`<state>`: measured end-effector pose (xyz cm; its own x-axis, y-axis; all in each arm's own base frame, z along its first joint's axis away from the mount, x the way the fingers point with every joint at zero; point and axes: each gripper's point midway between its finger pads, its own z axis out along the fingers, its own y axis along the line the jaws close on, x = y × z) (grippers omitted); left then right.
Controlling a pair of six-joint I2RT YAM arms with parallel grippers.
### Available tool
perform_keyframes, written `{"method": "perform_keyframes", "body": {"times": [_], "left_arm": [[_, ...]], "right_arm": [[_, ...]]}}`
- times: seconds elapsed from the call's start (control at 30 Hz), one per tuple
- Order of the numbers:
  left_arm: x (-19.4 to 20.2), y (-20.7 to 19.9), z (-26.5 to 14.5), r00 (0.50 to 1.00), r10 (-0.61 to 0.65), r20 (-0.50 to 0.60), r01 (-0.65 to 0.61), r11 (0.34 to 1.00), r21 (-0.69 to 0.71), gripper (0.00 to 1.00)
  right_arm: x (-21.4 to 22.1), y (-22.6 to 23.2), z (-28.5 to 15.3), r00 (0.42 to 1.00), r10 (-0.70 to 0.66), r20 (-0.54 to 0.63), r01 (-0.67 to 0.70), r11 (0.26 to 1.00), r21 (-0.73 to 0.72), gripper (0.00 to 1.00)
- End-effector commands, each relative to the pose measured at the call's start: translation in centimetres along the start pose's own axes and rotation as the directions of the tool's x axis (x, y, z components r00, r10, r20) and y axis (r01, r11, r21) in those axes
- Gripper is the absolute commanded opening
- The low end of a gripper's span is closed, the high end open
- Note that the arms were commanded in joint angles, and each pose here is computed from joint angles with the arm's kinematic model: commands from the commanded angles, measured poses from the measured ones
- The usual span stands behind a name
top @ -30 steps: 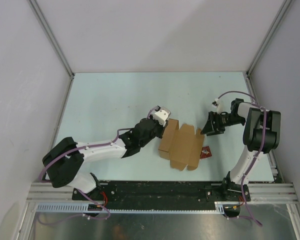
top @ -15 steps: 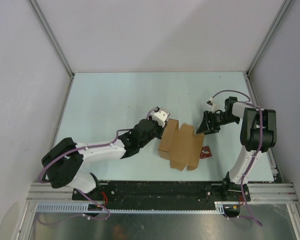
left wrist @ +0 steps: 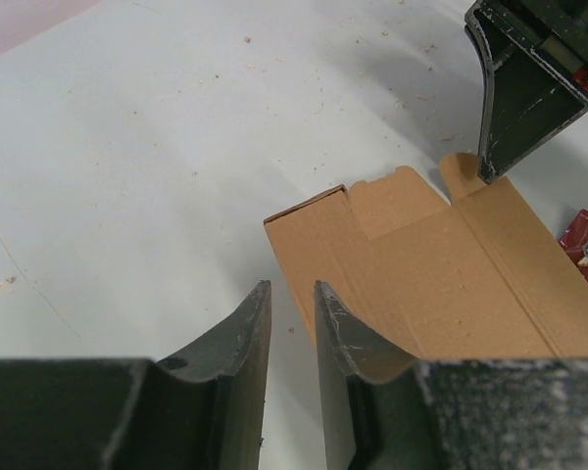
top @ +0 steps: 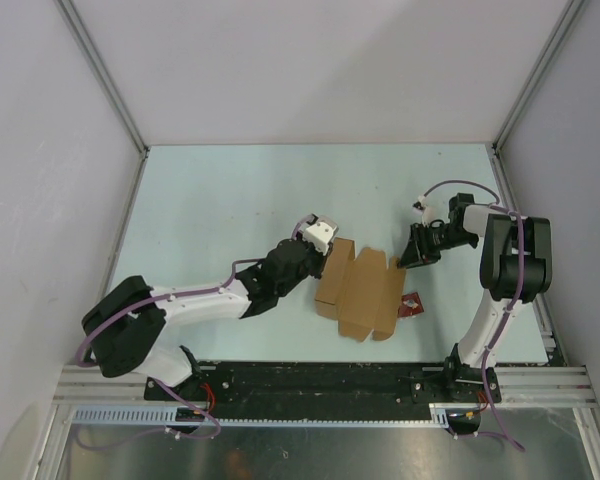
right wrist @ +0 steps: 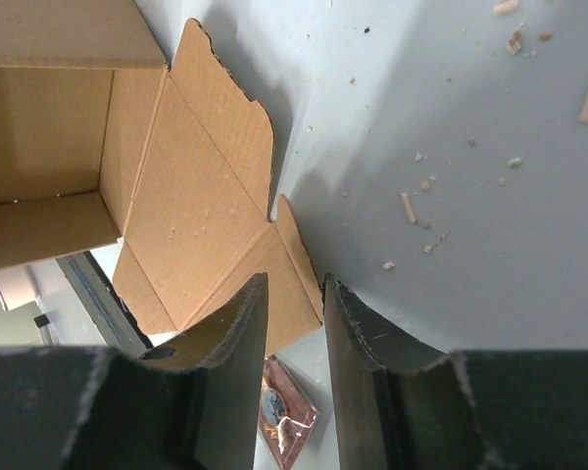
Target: Fold the paper box
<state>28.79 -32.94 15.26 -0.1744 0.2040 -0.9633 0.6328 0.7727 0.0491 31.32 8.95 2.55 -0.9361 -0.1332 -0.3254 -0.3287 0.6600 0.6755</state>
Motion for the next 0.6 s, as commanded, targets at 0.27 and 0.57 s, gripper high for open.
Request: {"method": "perform_keyframes", "body": {"times": [0.27,0.57], "left_arm": [[-2.2,0.7,-1.0,0.997,-0.005,0.071,0.007,1.000,-0.024,0.30],[-2.0,1.3,-1.7,0.997,-0.008,0.076,0.012,0.999,-0.046,0.30]], "right_arm": [[-1.8,0.8,-0.7,0.988,-0.144,0.057,0.146,0.988,-0.042,0.17],[-4.6,2.3,-2.6,0.973,-0.221,0.071,0.224,0.974,-0.036,0.00]]}}
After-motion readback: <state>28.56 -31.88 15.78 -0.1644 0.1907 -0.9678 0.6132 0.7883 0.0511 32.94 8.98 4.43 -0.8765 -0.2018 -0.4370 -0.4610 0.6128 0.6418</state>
